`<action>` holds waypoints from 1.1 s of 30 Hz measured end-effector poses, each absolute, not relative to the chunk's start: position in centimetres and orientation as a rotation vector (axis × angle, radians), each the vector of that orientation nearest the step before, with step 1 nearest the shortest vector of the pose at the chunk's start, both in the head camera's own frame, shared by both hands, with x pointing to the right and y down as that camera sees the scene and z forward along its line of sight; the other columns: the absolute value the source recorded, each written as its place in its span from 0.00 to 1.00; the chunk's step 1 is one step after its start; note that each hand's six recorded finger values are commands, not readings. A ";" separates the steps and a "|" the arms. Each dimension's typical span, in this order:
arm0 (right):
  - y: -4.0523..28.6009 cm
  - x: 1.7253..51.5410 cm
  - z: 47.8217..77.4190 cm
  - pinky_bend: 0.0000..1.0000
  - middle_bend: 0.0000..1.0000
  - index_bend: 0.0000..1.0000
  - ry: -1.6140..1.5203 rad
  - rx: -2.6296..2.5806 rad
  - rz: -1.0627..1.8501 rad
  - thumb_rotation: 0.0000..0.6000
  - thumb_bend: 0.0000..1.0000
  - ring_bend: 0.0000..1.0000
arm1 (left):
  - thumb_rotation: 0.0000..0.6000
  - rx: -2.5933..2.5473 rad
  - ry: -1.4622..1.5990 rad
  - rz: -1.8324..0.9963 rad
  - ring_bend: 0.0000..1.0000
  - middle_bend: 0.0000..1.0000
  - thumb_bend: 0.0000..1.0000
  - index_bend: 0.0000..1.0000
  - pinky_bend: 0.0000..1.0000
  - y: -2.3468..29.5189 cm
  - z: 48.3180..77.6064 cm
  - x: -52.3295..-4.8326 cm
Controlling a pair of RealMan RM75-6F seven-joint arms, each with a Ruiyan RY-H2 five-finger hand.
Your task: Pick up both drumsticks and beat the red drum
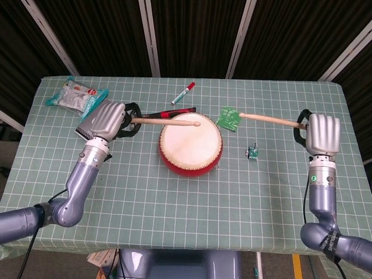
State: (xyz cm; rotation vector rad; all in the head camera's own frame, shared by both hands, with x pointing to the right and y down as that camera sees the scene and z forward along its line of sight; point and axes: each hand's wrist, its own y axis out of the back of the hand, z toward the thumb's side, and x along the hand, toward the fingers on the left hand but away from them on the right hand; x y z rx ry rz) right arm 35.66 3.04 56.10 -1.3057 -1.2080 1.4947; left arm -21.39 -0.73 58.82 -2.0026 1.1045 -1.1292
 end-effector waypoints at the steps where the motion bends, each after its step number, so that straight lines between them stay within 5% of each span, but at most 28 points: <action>1: 3.0 35.9 56.1 1.00 1.00 1.00 -1.210 -1.303 1.498 1.00 0.65 1.00 | 1.00 -1.999 1.084 -1.145 1.00 1.00 0.62 0.76 1.00 -0.6 59.2 -21.3; 13: 3.0 37.6 55.7 1.00 1.00 1.00 -1.212 -1.269 1.527 1.00 0.66 1.00 | 1.00 -1.853 0.696 -1.611 1.00 1.00 0.62 0.76 1.00 1.9 64.9 -23.4; 19: 3.3 37.4 55.3 1.00 1.00 1.00 -1.209 -1.269 1.520 1.00 0.65 1.00 | 1.00 -1.861 0.715 -1.797 1.00 1.00 0.61 0.76 1.00 2.4 65.4 -24.5; 24: 3.7 37.2 55.2 1.00 1.00 1.00 -1.199 -1.265 1.518 1.00 0.65 1.00 | 1.00 -1.909 0.871 -1.725 1.00 1.00 0.61 0.76 1.00 1.8 64.2 -24.1; 33: 3.4 36.3 54.6 1.00 1.00 1.00 -1.277 -1.324 1.461 1.00 0.65 1.00 | 1.00 -1.956 1.186 -1.143 1.00 1.00 0.61 0.76 1.00 -0.7 56.9 -21.5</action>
